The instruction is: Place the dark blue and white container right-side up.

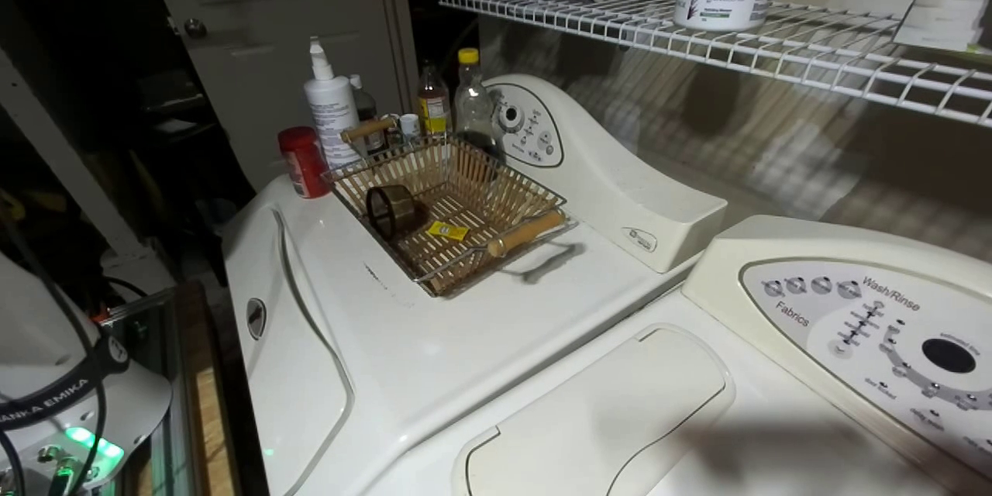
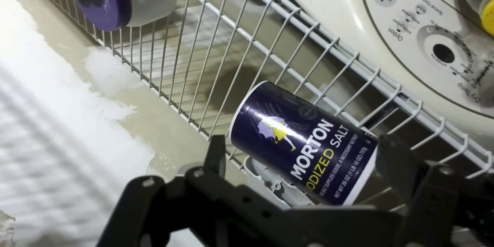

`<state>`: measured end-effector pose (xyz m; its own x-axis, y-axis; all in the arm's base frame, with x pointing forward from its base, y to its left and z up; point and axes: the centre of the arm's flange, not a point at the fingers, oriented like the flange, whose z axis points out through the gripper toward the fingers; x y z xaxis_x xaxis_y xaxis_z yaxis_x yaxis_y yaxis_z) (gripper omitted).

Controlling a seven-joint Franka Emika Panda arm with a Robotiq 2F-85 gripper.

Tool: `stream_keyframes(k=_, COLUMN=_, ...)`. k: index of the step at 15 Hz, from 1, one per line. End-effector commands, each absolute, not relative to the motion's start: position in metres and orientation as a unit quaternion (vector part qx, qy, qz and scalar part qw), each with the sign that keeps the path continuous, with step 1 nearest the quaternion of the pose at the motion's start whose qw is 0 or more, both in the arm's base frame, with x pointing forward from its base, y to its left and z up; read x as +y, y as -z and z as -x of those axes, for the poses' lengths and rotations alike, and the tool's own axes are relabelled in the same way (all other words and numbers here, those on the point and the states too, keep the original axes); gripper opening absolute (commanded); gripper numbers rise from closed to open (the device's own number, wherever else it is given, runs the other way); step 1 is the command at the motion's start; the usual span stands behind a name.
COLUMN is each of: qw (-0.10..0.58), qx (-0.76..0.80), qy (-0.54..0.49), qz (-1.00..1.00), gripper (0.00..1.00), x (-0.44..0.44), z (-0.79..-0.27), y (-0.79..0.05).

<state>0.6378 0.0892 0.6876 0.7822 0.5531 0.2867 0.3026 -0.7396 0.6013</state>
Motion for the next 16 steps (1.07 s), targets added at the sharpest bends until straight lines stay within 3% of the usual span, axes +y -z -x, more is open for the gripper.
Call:
stream_keyframes(k=1, qw=0.214, qx=0.198, qy=-0.285, qz=-0.913, gripper=1.00, x=0.092, z=-0.648, y=-0.697)
stream_keyframes(k=7, qw=0.157, qx=0.056, qy=-0.309, qz=-0.936, gripper=1.00, x=0.091, z=-0.666, y=-0.714)
stream_keyframes(k=16, qw=0.108, qx=-0.159, qy=-0.245, qz=-0.950, gripper=1.00, x=0.063, z=-0.702, y=-0.709)
